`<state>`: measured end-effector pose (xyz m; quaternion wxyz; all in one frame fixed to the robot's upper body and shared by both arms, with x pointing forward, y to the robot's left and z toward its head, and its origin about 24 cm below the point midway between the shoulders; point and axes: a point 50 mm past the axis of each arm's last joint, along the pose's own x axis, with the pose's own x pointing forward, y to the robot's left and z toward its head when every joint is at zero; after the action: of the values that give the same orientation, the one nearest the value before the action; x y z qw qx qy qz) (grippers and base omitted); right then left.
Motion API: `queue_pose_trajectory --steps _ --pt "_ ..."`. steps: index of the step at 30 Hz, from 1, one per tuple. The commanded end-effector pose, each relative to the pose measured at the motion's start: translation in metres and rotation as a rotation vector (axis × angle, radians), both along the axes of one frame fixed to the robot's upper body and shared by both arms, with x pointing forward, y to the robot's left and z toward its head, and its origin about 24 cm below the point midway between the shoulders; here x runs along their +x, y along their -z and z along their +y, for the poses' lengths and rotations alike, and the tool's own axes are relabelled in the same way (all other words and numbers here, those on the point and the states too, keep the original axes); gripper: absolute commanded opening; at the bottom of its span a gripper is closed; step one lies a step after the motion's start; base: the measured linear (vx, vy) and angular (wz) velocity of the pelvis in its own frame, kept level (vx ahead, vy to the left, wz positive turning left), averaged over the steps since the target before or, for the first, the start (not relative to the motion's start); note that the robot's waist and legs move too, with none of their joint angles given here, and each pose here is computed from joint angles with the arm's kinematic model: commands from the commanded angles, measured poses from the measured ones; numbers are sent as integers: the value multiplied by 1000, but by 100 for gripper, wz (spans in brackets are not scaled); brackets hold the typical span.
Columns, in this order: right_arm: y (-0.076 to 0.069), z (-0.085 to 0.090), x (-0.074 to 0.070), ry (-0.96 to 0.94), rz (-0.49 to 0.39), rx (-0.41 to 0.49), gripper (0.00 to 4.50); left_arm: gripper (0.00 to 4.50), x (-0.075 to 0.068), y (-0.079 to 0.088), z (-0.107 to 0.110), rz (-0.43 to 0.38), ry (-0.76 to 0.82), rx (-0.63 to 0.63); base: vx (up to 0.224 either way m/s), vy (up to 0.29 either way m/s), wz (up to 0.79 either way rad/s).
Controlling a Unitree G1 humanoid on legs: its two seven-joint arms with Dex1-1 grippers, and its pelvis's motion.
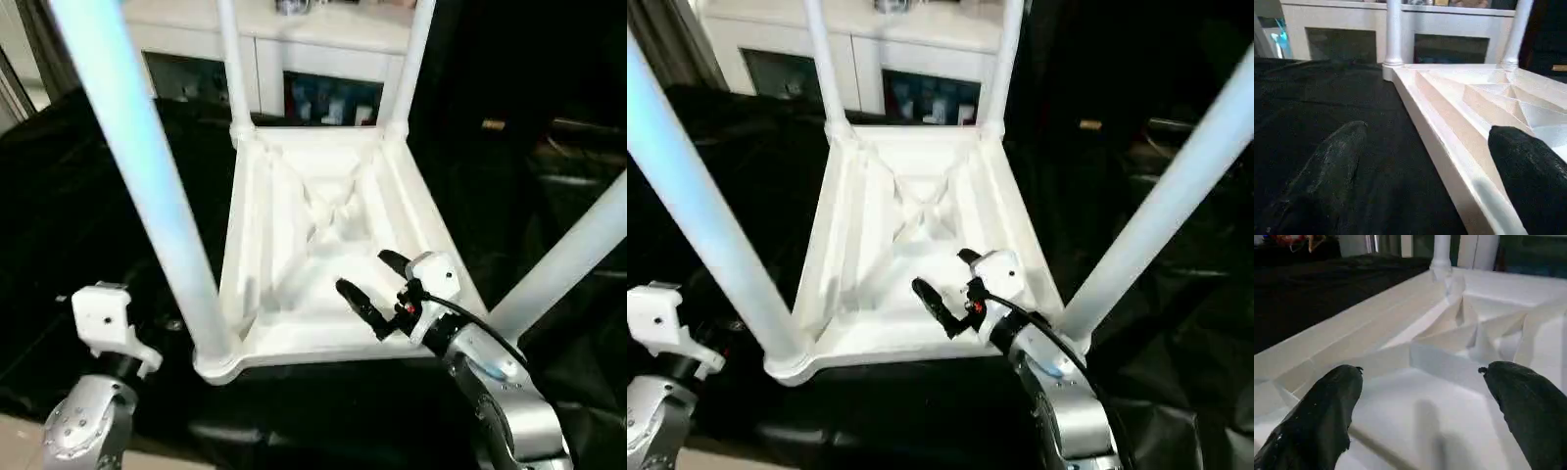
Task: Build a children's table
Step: Rotate table base
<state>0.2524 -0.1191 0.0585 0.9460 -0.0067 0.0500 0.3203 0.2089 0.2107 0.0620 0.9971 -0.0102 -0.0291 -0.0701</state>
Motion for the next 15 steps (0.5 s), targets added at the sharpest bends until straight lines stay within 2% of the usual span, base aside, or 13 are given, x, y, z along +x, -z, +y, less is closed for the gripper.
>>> queue_pose_trajectory --steps 1,8,13,15 --pt "-6 3 -1 -7 -12 16 450 449 -2 0 -4 9 8 16 -90 31 2" --pt "-7 -1 1 17 -4 18 450 449 5 0 -5 11 1 50 -152 41 -5" --pt "-6 -3 1 39 -3 16 450 449 7 1 -5 12 -16 69 -30 -18 5" --pt "-5 -5 1 58 -7 28 450 449 5 0 -7 1 -23 72 -132 7 28"
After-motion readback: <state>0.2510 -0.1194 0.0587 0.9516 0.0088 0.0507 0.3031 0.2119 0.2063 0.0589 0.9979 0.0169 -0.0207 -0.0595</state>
